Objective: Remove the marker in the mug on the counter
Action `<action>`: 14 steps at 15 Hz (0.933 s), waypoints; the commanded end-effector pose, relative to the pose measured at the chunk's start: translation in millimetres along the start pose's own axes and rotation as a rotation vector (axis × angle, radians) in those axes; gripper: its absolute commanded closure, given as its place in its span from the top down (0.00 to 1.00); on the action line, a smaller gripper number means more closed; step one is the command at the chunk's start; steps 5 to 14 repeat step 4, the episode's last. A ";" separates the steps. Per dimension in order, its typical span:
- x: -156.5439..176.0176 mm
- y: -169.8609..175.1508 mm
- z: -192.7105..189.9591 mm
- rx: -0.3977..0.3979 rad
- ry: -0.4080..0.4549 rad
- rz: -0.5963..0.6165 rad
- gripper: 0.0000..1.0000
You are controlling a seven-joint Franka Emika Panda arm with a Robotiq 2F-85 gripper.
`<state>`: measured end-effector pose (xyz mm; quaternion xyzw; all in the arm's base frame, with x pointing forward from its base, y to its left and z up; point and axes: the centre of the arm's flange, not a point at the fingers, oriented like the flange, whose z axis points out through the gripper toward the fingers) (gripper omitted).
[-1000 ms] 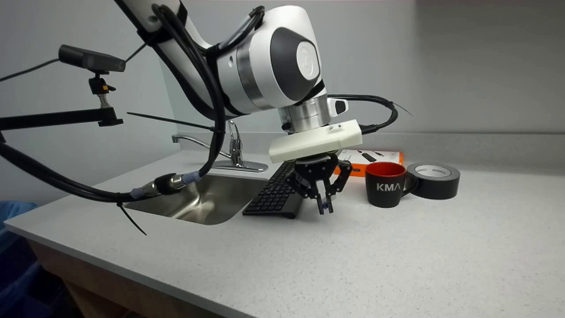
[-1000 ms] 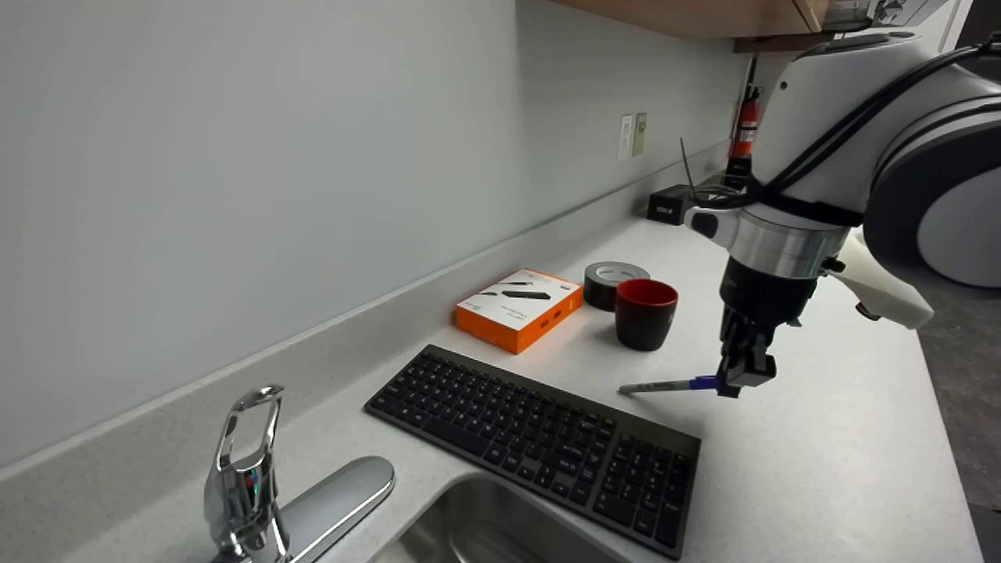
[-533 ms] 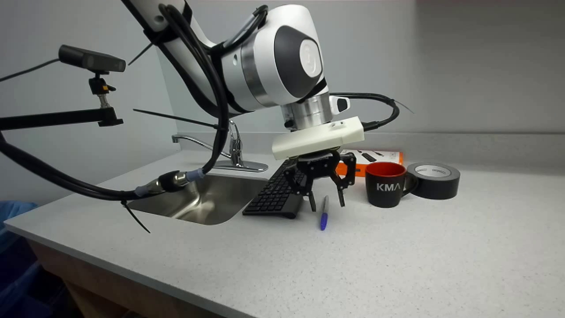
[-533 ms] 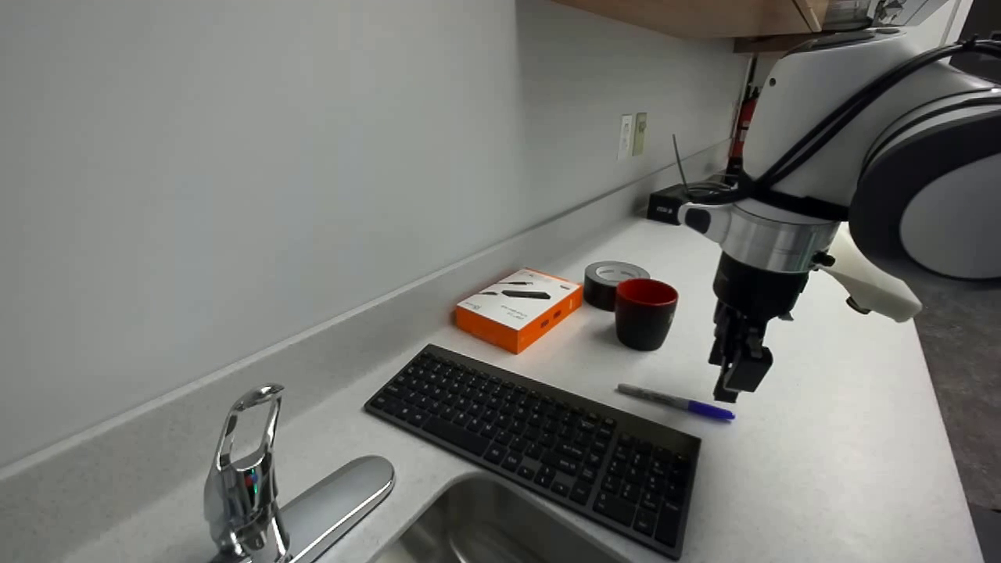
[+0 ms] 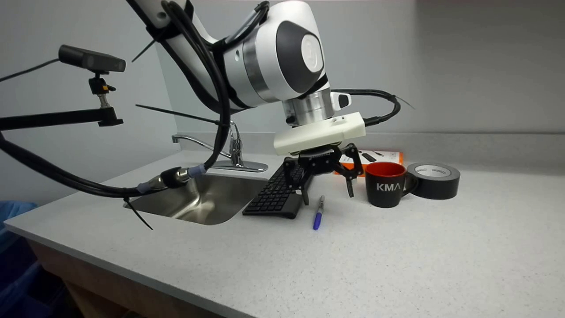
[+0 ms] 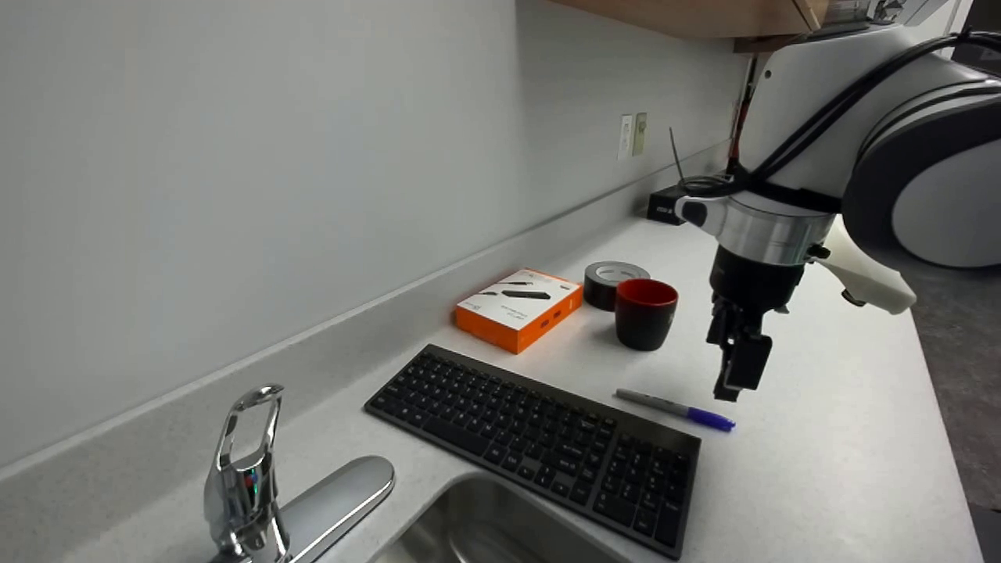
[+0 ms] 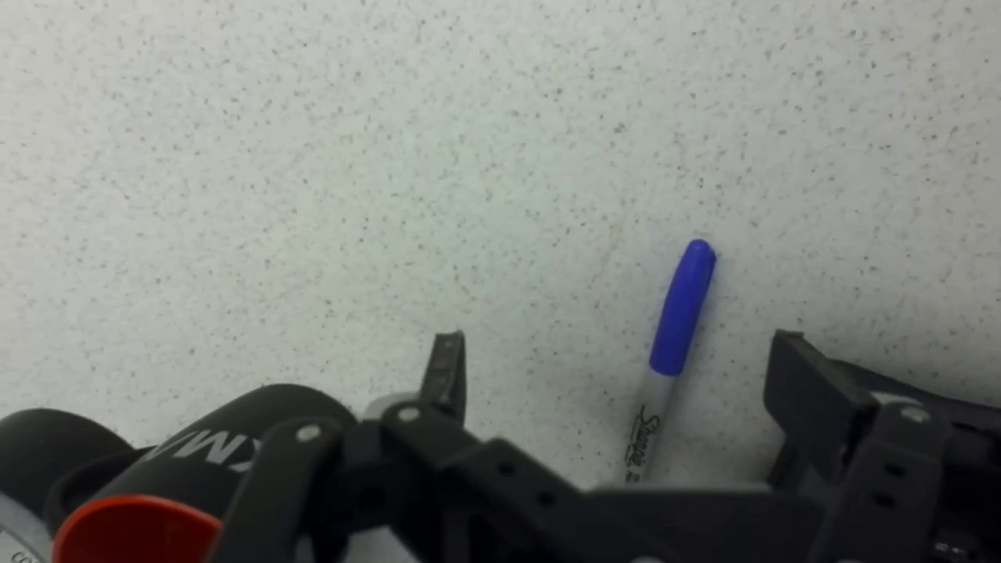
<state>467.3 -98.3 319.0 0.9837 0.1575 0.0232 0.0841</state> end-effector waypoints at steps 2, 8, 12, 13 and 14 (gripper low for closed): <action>-0.2 -0.1 0.2 0.000 -0.001 0.000 1.00; -0.5 -0.4 0.6 0.001 -0.002 0.000 1.00; -0.5 -0.4 0.6 0.001 -0.002 0.000 1.00; -0.5 -0.4 0.6 0.001 -0.002 0.000 1.00; -0.5 -0.4 0.6 0.001 -0.002 0.000 1.00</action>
